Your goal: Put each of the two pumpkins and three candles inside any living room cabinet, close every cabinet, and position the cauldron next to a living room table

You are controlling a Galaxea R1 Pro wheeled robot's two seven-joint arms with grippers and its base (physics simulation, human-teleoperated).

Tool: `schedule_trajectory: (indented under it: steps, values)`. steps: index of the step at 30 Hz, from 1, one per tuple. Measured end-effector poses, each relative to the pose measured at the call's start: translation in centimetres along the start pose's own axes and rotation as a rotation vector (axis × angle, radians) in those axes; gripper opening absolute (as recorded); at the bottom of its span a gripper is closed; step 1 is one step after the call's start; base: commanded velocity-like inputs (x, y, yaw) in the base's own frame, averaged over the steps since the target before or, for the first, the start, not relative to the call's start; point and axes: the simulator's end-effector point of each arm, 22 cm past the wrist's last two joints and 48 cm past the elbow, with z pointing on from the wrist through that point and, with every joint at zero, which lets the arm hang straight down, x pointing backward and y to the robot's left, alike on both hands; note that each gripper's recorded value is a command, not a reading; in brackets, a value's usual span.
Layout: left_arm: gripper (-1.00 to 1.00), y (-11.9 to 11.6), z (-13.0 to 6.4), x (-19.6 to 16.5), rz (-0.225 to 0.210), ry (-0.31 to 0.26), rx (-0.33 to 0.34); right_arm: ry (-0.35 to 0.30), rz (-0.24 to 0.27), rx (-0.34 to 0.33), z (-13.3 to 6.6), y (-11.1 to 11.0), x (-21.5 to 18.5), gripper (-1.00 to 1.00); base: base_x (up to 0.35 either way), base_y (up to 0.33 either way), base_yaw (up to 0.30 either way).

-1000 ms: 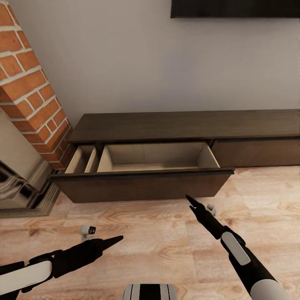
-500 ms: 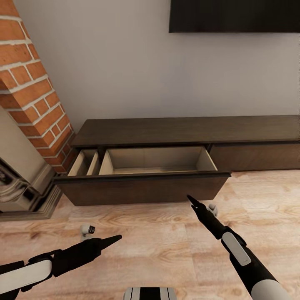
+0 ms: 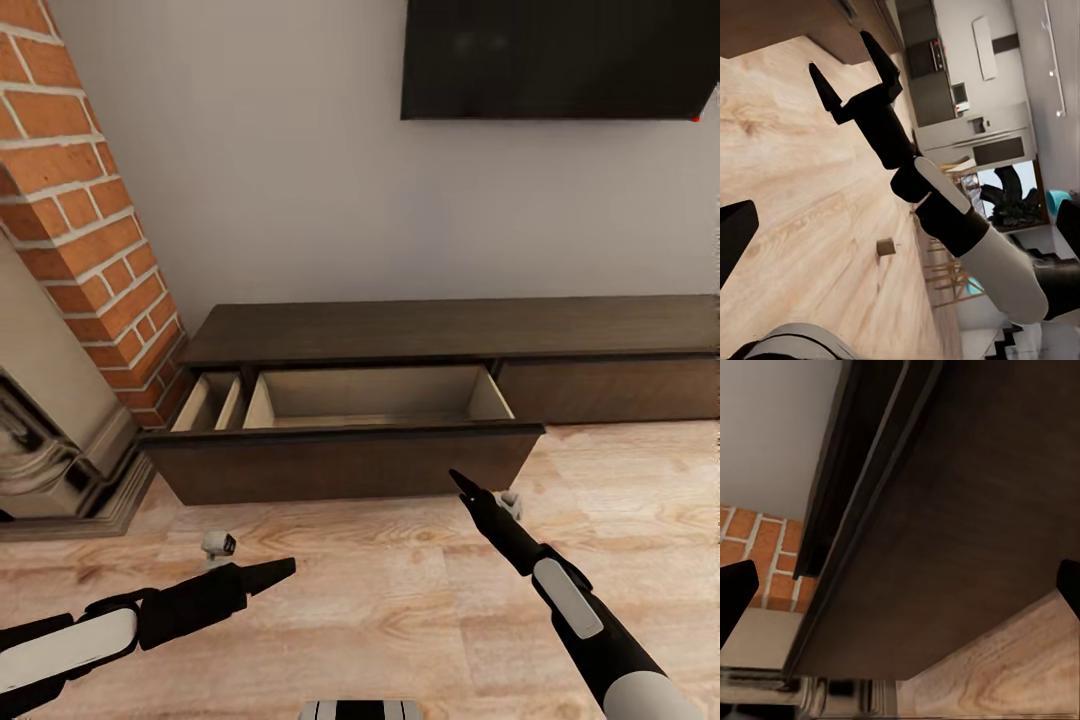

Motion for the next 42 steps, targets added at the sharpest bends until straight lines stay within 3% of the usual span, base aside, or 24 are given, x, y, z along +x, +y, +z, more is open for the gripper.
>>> schedule_trajectory:
  steps: [13, 17, 19, 24, 27, 31, 34, 36, 39, 40, 42]
  values:
    - [1.00, -2.6, -0.3, -0.8, 0.060, -0.013, 0.016, -0.029, -0.031, -0.054, -0.5, 3.8, -1.6, 1.00, -0.336, 0.000, -0.111]
    - [1.00, -2.2, -0.5, -1.3, 0.080, -0.022, -0.018, -0.038, -0.057, -0.064, -0.7, 4.9, -2.0, 1.00, -0.305, 0.000, -0.138]
    - [1.00, 1.8, -0.8, -1.8, 0.073, -0.043, -0.180, -0.030, -0.092, -0.058, -1.0, 5.0, -1.8, 1.00, -0.098, 0.000, -0.110]
    - [1.00, 7.4, -2.9, -1.0, 0.017, -0.055, -0.430, -0.024, -0.112, -0.056, -1.8, 5.2, -1.5, 1.00, -0.032, 0.000, -0.037]
    - [1.00, 12.0, -6.2, -1.3, 0.009, -0.093, -0.631, -0.016, -0.105, -0.027, -2.8, 3.7, -0.5, 1.00, -0.005, 0.000, -0.006]
    - [1.00, 13.9, -8.3, -1.8, 0.019, -0.150, -0.711, -0.057, -0.136, -0.014, -3.4, 3.4, -1.1, 1.00, -0.001, 0.000, -0.001]
    - [1.00, 15.8, -9.9, -1.3, -0.035, -0.218, -0.775, -0.088, -0.214, 0.010, -4.0, 3.0, -1.4, 1.00, 0.000, 0.000, 0.000]
    - [1.00, 16.8, -10.2, -1.1, -0.044, -0.239, -0.803, -0.096, -0.256, 0.037, -4.3, 2.5, -1.4, 1.00, 0.000, 0.000, 0.000]
    - [1.00, 18.2, -10.3, -1.1, -0.024, -0.258, -0.845, -0.114, -0.321, 0.088, -4.8, 1.7, -1.8, 1.00, 0.000, 0.000, 0.000]
    - [1.00, 19.6, -10.4, -1.0, -0.008, -0.261, -0.896, -0.126, -0.372, 0.125, -5.1, 1.0, -2.0, 1.00, 0.000, 0.000, 0.000]
    - [1.00, 20.8, -10.4, -0.9, 0.005, -0.262, -0.965, -0.137, -0.420, 0.151, -5.3, 0.8, -2.1, 1.00, 0.000, 0.000, 0.000]
